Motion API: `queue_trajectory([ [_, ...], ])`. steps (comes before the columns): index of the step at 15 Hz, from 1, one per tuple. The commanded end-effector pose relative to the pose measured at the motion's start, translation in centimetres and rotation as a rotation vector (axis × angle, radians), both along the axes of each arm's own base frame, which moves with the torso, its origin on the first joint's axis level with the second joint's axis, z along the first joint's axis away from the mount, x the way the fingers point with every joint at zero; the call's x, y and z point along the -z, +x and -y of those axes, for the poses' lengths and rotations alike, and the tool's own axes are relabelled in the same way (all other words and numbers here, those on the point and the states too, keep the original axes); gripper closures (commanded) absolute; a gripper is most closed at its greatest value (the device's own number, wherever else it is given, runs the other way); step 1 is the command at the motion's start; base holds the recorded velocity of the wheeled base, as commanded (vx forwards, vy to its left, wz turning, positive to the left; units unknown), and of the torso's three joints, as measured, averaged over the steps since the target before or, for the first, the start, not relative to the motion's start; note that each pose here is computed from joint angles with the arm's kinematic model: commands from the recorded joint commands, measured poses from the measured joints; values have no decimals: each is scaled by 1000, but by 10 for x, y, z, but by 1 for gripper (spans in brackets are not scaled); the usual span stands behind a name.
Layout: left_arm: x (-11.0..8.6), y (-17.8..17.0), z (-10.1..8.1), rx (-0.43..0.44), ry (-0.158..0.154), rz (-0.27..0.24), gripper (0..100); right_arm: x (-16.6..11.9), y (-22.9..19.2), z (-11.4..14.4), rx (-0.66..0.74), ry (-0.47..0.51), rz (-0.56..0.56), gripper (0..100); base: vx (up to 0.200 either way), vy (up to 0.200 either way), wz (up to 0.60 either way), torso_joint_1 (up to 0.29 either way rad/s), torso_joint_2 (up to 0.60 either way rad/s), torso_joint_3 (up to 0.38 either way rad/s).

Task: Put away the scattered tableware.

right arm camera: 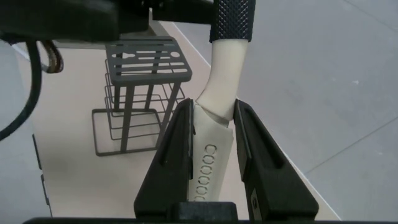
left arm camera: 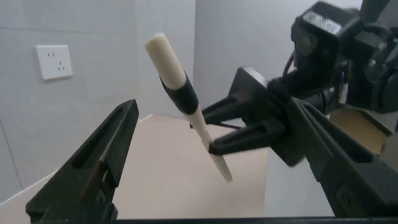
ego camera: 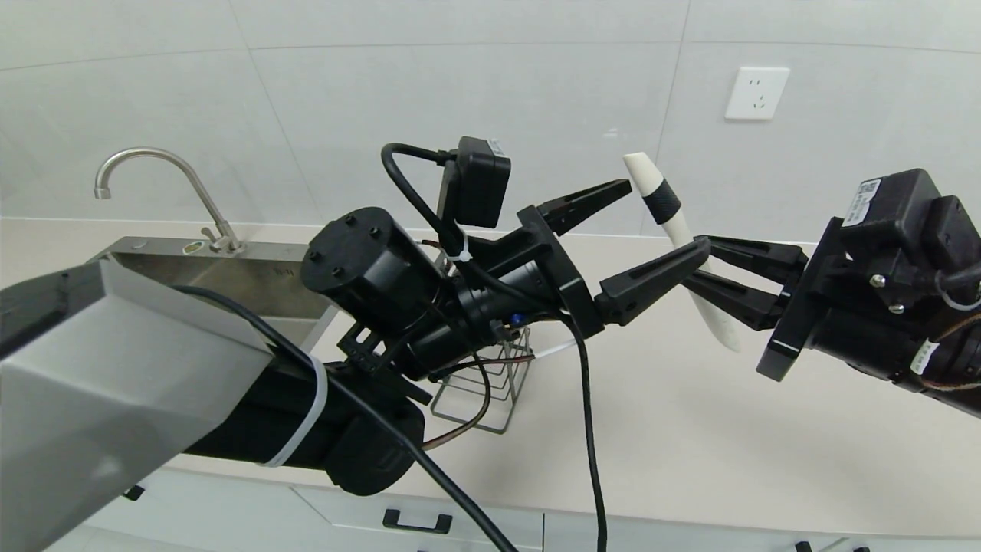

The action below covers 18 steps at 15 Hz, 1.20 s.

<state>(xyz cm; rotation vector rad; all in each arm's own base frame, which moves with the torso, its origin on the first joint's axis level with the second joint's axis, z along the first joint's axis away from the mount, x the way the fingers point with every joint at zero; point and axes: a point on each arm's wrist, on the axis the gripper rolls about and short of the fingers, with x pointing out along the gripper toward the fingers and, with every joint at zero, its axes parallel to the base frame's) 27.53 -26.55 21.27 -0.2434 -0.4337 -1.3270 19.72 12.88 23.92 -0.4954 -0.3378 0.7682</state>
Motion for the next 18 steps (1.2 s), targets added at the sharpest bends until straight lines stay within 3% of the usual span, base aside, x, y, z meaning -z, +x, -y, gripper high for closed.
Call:
queue_trajectory([
  [1,-1,2,7,2,-16,1,0,-3,-3,2,-1,6,10,100,0,0,0,0,0,0],
  [4,2,0,13,4,-22,-21,0,-4,-6,0,-13,8,14,100,0,0,0,0,0,0],
  [6,0,-1,17,8,-45,-52,0,-3,-6,-1,-9,8,12,100,0,0,0,0,0,0],
  [13,-7,3,22,28,-80,-77,0,-5,-7,0,-9,12,18,100,0,0,0,0,0,0],
  [14,-6,3,22,33,-82,-86,100,-5,-6,0,-9,13,19,100,0,0,0,0,0,0],
  [18,-2,0,29,51,-78,-90,100,-6,-6,0,-7,17,25,100,0,0,0,0,0,0],
])
